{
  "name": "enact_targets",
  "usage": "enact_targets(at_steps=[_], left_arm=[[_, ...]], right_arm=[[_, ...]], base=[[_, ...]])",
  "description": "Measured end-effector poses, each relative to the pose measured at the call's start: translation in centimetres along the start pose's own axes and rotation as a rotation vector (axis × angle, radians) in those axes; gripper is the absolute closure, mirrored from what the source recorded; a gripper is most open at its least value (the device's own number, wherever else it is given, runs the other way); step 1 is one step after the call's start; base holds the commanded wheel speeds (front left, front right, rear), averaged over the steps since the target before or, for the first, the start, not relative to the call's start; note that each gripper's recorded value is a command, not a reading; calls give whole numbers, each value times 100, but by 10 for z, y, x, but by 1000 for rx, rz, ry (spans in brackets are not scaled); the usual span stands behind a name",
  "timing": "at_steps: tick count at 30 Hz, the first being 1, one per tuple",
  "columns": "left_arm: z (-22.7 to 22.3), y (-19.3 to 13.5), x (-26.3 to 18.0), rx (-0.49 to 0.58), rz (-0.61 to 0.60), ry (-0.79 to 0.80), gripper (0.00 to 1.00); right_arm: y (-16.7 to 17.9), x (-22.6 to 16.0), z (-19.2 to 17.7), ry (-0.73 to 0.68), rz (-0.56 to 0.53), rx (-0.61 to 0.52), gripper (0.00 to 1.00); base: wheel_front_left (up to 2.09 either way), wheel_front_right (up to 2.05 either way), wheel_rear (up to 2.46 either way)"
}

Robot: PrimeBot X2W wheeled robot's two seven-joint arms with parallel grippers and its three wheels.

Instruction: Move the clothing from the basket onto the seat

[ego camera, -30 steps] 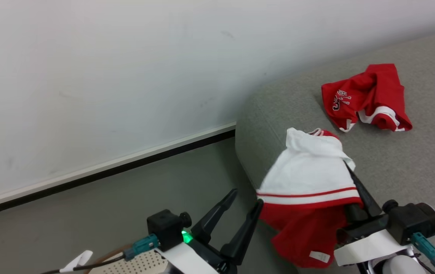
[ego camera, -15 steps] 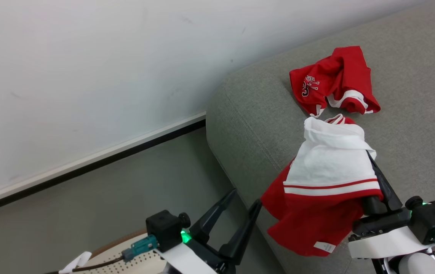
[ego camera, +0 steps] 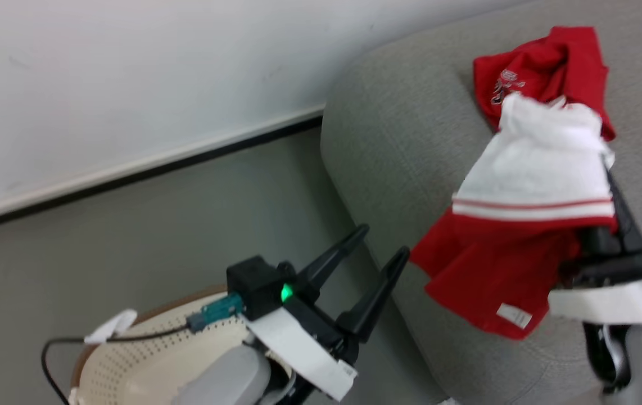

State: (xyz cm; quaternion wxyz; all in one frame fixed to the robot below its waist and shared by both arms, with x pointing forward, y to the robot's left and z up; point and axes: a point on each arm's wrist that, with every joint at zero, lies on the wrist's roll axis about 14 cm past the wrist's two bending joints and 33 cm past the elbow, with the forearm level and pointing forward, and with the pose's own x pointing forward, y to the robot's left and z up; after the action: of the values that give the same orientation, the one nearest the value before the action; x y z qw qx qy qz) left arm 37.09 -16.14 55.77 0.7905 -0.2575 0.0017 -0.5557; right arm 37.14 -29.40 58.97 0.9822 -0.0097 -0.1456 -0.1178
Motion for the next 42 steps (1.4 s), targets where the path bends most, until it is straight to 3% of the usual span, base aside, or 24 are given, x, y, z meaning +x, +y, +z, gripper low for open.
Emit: enact_targets(at_steps=[7,16,21,25,33,37,42], left_arm=[[8,49,10,21,17,-24,0],[-12,103,-6,0,97,-1,0],[-25,118,-15,-15,119,23,0],[-36,134,-21,-27,134,39,0],[-57,165,-31,-55,170,60,0],[-68,172,-36,-69,182,79,0],[-71,174,-38,-73,186,86,0]], right_arm=[[11,82,6,-87,59,-77,100],[14,187,-2,-93,100,-181,100],[4,231,5,-90,60,-179,100],[-26,262,9,-74,-21,-224,100],[-91,272,-40,88,-170,-338,100],[-117,244,-100,268,-214,-374,100],[-146,209,-136,401,-291,-385,100]], base=[[0,0,0],[0,0,0],[0,0,0],[0,0,0],[0,0,0],[0,0,0],[0,0,0]])
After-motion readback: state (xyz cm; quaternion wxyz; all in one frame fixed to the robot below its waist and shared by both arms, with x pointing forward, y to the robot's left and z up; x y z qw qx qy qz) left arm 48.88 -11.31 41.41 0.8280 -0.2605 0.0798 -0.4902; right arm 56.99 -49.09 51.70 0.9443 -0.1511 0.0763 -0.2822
